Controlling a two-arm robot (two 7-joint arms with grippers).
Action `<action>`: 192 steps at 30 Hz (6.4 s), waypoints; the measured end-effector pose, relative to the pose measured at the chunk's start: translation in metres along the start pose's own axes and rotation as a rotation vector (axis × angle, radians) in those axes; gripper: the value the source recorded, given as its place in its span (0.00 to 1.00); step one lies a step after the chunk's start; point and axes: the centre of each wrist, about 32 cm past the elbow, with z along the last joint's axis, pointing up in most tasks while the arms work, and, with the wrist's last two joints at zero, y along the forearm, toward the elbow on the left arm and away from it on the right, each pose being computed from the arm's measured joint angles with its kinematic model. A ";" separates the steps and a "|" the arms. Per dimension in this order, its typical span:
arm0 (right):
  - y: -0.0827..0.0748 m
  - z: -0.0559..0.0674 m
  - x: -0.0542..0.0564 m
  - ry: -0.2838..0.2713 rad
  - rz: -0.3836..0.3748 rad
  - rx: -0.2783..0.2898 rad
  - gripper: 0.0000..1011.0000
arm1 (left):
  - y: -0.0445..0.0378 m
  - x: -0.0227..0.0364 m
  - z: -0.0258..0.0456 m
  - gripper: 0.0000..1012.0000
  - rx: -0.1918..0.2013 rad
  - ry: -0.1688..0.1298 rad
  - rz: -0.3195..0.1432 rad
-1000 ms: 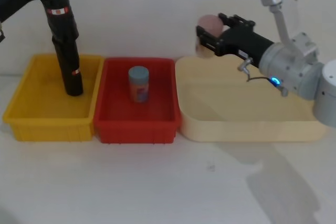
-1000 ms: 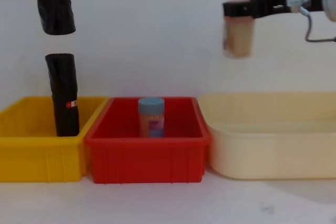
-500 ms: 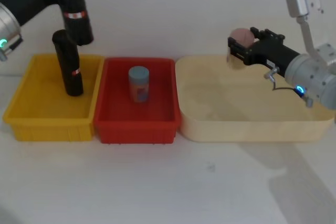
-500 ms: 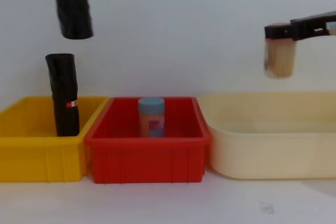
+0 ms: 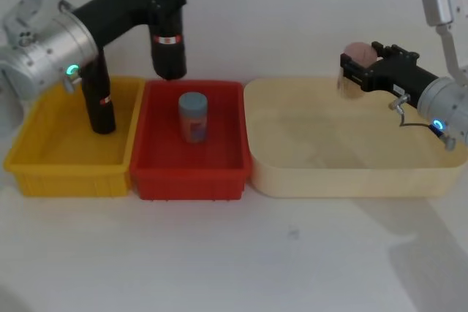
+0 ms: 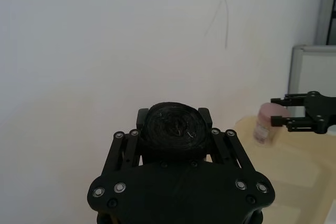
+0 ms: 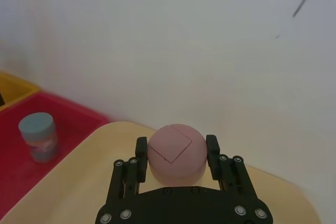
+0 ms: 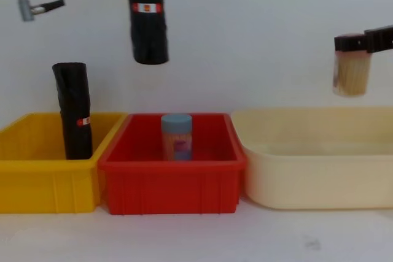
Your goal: Pick up the garbage bag with the one hand and transfer it to the other hand.
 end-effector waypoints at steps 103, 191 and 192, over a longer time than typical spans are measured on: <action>0.080 0.000 -0.056 -0.079 0.561 0.276 0.99 | -0.0347 -0.0205 -0.0095 0.53 0.027 0.015 -0.078; 0.123 0.028 -0.083 -0.109 0.527 0.259 0.50 | -0.0347 -0.0206 -0.0095 0.94 0.027 0.016 -0.078; 0.122 0.028 -0.083 -0.110 0.521 0.258 0.50 | -0.0347 -0.0206 -0.0095 0.97 0.027 0.016 -0.078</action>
